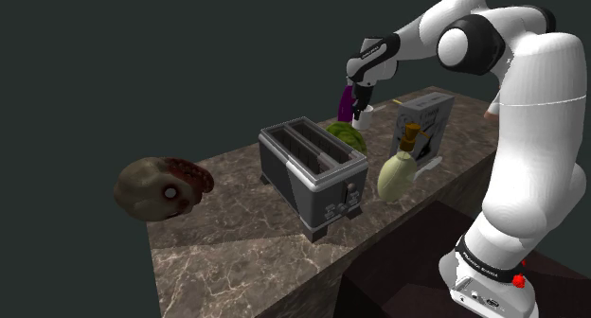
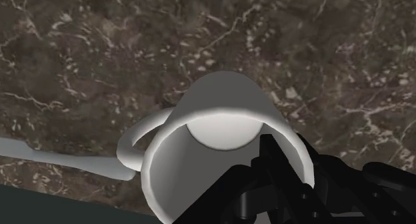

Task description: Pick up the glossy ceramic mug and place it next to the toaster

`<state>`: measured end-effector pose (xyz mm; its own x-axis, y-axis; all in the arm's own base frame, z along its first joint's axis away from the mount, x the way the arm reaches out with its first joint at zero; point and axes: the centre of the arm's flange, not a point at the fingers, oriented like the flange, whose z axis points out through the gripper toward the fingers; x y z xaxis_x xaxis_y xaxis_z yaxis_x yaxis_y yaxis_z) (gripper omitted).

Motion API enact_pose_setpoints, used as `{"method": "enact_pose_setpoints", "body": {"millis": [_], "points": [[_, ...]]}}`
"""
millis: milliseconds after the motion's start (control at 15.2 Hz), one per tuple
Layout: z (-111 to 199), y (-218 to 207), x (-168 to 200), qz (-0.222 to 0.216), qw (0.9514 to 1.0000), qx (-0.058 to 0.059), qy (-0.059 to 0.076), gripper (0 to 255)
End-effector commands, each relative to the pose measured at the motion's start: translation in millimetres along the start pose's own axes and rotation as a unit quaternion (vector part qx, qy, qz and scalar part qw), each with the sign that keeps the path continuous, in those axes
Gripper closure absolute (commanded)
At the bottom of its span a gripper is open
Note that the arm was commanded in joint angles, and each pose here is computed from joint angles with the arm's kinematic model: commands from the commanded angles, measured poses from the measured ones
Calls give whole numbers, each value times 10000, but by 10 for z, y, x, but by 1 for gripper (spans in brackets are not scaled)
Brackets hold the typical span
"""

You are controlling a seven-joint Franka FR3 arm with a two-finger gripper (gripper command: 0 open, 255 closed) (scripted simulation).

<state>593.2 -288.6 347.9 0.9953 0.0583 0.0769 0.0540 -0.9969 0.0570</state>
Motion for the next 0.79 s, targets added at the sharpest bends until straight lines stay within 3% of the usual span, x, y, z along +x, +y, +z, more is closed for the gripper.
{"method": "enact_pose_setpoints", "body": {"millis": [0,330,726], "points": [[0,0,0,0,10000,0,0,255],[1,1,0,0,10000,0,0,255],[-315,19,24,0,10000,0,0,255]]}}
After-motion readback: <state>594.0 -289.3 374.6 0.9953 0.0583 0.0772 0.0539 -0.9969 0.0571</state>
